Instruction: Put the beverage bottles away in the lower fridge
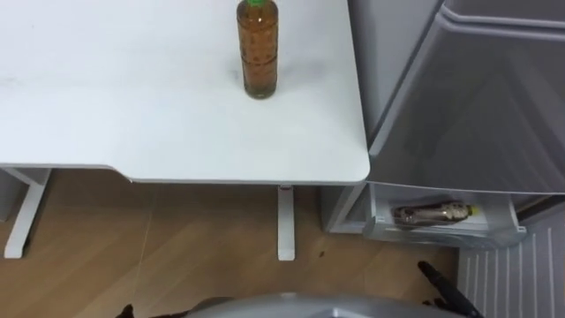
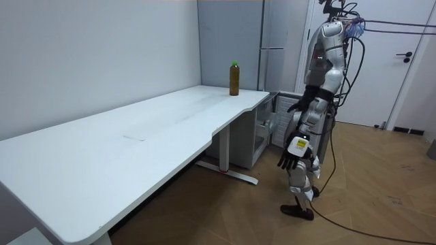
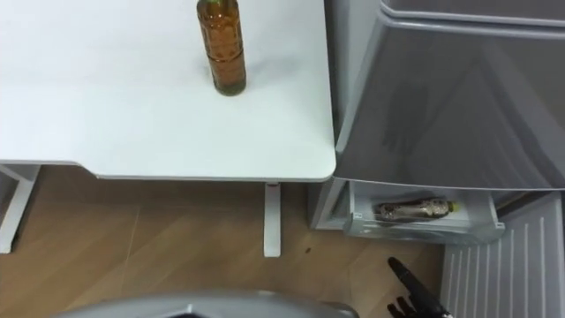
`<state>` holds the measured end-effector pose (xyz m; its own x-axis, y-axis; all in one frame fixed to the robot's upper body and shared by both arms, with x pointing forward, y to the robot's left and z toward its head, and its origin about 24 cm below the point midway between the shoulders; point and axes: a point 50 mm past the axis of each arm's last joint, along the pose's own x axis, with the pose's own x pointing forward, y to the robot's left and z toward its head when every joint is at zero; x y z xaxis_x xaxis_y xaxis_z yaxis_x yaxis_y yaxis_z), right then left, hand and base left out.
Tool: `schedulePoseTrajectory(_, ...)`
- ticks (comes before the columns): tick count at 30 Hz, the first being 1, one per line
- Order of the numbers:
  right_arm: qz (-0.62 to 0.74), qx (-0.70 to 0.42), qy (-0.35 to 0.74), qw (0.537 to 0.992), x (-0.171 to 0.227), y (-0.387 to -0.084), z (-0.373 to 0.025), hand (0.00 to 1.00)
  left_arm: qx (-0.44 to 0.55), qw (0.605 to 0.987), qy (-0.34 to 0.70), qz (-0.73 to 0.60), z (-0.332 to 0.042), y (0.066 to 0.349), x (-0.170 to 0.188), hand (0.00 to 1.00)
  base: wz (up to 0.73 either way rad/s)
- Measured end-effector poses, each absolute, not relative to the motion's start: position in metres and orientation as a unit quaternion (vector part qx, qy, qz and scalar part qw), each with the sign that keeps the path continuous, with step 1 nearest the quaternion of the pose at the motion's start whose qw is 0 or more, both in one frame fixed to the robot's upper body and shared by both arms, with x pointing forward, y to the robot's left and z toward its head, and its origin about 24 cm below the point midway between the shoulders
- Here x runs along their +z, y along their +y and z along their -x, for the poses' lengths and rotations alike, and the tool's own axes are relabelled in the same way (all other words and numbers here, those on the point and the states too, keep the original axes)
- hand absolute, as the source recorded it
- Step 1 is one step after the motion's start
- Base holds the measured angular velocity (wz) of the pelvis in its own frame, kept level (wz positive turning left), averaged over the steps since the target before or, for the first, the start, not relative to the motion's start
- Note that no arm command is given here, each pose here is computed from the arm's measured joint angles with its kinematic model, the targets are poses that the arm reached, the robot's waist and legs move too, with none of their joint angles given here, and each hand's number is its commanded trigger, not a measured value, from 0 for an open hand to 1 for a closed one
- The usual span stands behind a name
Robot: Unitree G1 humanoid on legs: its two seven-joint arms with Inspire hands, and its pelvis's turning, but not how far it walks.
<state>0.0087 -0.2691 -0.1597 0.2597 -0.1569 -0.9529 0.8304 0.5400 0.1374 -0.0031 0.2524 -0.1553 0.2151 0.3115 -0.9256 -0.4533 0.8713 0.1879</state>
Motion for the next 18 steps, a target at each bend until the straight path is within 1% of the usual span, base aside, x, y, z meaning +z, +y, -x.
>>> schedulePoseTrajectory(2,-0.267,-0.286,0.555,0.735,-0.161,-0.266,-0.007,0.0,0.243,0.778,0.577,0.055,0.003,0.253,-0.155,0.0,0.0)
schedulePoseTrajectory(5,-0.214,-0.241,0.601,0.732,-0.163,-0.26,0.0,0.0,0.238,0.781,0.575,0.052,-0.004,0.253,-0.155,0.0,0.0)
schedulePoseTrajectory(13,-0.205,-0.237,0.623,0.717,-0.166,-0.252,0.011,0.0,0.268,0.777,0.567,0.065,-0.017,0.252,-0.158,0.0,-0.01)
schedulePoseTrajectory(15,-0.201,-0.234,0.624,0.718,-0.166,-0.252,0.011,0.0,0.278,0.779,0.559,0.065,-0.022,0.254,-0.157,0.0,0.0)
schedulePoseTrajectory(18,-0.197,-0.236,0.627,0.716,-0.166,-0.253,0.013,0.0,0.324,0.781,0.528,0.078,-0.034,0.264,-0.152,0.0,0.01)
